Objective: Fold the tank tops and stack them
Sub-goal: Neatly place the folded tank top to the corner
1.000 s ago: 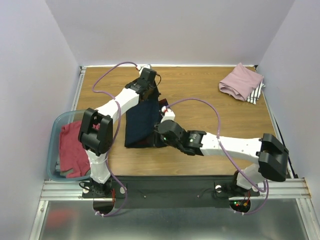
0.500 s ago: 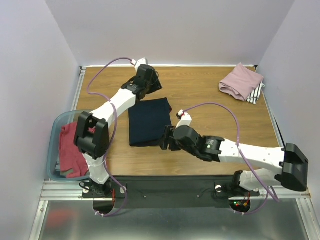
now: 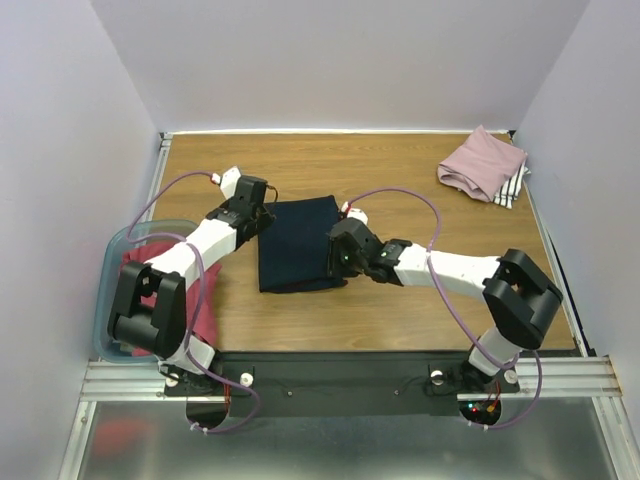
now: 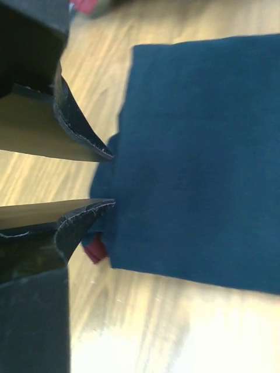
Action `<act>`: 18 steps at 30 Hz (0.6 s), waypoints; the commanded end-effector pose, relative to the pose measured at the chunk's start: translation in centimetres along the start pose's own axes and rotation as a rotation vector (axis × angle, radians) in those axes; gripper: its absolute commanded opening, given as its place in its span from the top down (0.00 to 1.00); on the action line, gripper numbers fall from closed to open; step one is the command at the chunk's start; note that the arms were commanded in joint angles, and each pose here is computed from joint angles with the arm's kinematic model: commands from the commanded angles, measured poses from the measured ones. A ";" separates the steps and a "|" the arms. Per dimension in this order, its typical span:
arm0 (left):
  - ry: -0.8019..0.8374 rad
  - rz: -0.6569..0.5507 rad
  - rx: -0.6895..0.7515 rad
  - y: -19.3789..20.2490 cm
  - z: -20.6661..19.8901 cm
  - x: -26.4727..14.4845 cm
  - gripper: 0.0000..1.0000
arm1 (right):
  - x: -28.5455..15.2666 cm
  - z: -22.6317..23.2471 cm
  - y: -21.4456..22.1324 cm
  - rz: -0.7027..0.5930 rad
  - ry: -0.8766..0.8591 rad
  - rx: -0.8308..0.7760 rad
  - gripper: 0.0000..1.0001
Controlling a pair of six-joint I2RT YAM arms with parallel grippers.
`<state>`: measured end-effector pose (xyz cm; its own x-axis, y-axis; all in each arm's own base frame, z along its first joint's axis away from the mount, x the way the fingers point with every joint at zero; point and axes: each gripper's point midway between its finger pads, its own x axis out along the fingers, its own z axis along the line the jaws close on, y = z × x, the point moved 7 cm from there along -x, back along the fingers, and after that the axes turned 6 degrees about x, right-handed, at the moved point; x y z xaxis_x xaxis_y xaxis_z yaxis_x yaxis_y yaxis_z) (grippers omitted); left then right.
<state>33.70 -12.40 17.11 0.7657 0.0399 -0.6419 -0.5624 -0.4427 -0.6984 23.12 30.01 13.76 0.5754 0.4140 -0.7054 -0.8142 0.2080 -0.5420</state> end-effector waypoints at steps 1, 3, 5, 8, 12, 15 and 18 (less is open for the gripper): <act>-0.017 -0.009 -0.024 0.7 0.9 0.6 0.71 | -0.9 0.6 1.8 0.049 -0.092 -0.004 0.63; -0.022 0.007 -0.023 1.2 1.1 1.1 0.75 | -0.9 0.2 2.9 0.059 -0.095 0.007 0.63; -0.027 0.022 -0.020 1.8 1.3 1.7 0.77 | -0.2 -0.3 3.9 0.080 -0.080 0.012 0.63; -0.035 0.042 -0.011 2.6 1.6 2.1 0.79 | 0.7 -1.2 5.0 0.112 -0.051 0.016 0.63; -0.030 0.062 -0.020 3.9 2.1 2.3 0.81 | 2.0 -2.0 4.9 0.099 -0.003 0.029 0.64; -0.002 0.063 -0.021 4.7 1.7 1.6 0.81 | 2.9 -3.3 2.8 0.076 0.025 0.069 0.64; 0.058 0.037 -0.025 4.3 0.9 -0.1 0.80 | 4.1 -5.7 -1.1 0.044 0.054 0.129 0.63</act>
<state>31.35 -12.48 10.98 0.6899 0.0294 -0.7233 -0.6400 -0.4423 -0.6283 22.02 28.44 8.33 0.4744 0.4120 -0.7779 -0.8803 0.2158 -0.4226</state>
